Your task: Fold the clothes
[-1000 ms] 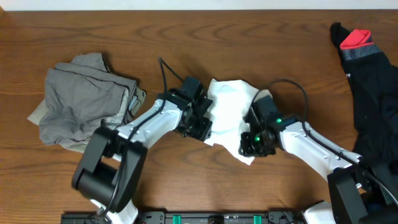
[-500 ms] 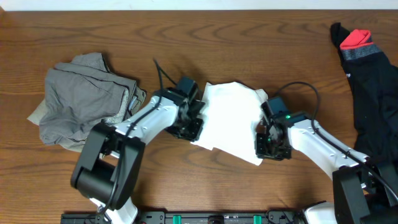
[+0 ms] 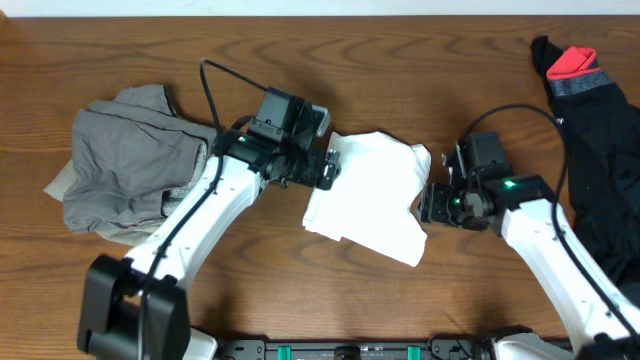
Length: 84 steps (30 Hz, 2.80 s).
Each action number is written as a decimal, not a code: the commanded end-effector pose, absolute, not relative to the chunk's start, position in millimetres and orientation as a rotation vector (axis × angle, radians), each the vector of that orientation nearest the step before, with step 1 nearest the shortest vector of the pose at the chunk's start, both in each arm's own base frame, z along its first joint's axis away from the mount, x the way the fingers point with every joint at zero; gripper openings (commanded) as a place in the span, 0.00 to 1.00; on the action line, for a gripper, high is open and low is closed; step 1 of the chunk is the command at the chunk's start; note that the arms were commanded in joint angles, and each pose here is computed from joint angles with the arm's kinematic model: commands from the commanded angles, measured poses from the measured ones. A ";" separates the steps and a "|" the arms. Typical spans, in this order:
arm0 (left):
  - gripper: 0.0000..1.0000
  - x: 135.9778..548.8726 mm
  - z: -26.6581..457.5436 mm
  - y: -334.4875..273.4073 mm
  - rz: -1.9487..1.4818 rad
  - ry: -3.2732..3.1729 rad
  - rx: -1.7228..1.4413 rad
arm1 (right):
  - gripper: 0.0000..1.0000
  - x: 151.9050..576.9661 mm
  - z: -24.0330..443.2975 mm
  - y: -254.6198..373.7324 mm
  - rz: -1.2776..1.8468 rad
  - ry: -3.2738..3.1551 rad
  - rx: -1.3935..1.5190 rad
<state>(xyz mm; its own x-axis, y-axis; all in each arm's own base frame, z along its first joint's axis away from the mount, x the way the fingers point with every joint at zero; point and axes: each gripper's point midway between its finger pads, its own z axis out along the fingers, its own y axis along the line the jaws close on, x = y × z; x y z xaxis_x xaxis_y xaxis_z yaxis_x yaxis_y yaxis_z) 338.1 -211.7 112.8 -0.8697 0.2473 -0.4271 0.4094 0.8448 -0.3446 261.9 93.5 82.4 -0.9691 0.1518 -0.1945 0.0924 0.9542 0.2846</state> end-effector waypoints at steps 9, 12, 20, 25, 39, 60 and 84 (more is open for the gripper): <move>0.96 345.8 29.8 -234.3 -0.751 2.789 0.483 | 0.66 259.7 100.7 99.1 0.475 2.846 0.101; 0.96 348.3 25.1 -236.4 -0.758 2.784 0.486 | 0.66 259.5 100.6 98.9 0.473 2.847 0.102; 0.81 333.6 -0.7 -252.4 -0.928 2.832 0.518 | 0.65 262.3 101.6 99.4 0.476 2.834 0.099; 0.19 334.2 -5.7 -252.5 -0.926 2.836 0.518 | 0.64 261.6 101.3 99.3 0.475 2.838 0.100; 0.06 366.5 178.2 -219.4 -0.893 2.488 0.465 | 0.63 261.3 100.8 97.9 0.462 2.840 0.092; 0.06 387.7 138.3 163.4 -0.528 2.398 -0.678 | 0.59 255.4 99.9 100.0 0.495 2.866 0.165; 0.89 341.1 270.7 103.5 -0.680 2.275 -0.396 | 0.63 276.8 132.7 105.8 0.544 2.755 0.102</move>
